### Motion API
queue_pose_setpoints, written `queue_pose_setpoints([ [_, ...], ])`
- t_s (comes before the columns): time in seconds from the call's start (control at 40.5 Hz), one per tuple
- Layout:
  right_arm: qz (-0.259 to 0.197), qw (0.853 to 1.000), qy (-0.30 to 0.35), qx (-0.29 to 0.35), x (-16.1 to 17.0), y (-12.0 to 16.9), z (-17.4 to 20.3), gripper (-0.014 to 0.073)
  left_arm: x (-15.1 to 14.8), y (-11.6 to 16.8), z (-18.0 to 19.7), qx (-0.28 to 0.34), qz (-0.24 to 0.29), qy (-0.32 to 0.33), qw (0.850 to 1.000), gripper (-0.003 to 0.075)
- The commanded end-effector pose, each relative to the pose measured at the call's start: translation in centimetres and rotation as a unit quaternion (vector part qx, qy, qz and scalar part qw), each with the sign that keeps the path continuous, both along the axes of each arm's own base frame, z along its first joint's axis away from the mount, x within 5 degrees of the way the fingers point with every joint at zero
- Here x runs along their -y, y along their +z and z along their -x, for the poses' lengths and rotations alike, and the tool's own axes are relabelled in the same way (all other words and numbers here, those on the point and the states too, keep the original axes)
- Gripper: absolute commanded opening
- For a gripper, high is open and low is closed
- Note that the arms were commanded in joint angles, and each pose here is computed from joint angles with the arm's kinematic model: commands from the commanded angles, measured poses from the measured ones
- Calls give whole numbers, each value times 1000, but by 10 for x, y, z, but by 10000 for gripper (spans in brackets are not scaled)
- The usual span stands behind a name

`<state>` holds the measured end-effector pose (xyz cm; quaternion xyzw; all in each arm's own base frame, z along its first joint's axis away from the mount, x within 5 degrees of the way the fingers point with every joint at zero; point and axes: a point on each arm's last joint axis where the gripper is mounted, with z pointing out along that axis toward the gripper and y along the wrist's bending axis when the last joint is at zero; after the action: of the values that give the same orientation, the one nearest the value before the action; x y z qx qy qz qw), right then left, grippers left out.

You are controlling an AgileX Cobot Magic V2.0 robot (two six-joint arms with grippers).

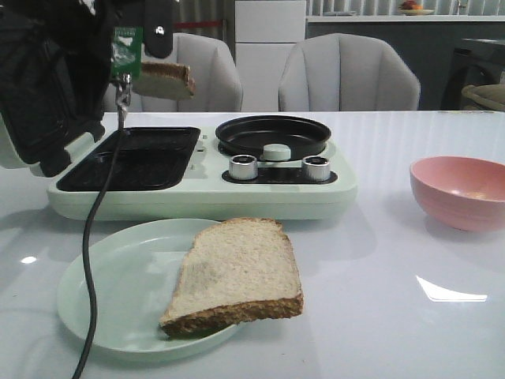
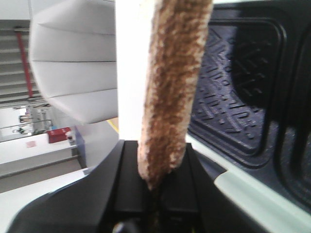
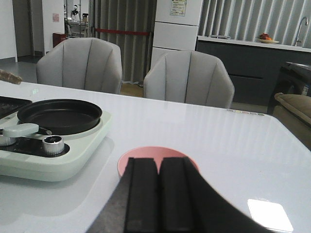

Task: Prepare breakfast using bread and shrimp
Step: 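Lift the bread slice and carry it over the grill plate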

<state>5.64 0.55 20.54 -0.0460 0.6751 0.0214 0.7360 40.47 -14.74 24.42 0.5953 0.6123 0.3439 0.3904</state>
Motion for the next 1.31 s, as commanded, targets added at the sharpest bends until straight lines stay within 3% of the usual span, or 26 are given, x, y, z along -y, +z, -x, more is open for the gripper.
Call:
queue_pose_setpoints([
  [0.0,1,998,-1,57,0,10,3,-33,-4,20,-9,33,8,7,999,41],
  [0.297,1,998,-1,57,0,10,3,-33,-9,-13,-26,0,19,26,999,41],
  [0.519,1,998,-1,57,0,10,3,-33,-14,-17,-29,-8,31,26,999,59],
  [0.593,1,998,-1,57,0,10,3,-33,-13,-18,-29,-12,45,19,999,114],
  [0.865,1,998,-1,57,0,10,3,-33,-12,-19,-29,-23,78,27,996,457],
  [1.285,1,998,-1,57,0,10,3,-33,-11,-8,-18,-35,147,56,987,501],
])
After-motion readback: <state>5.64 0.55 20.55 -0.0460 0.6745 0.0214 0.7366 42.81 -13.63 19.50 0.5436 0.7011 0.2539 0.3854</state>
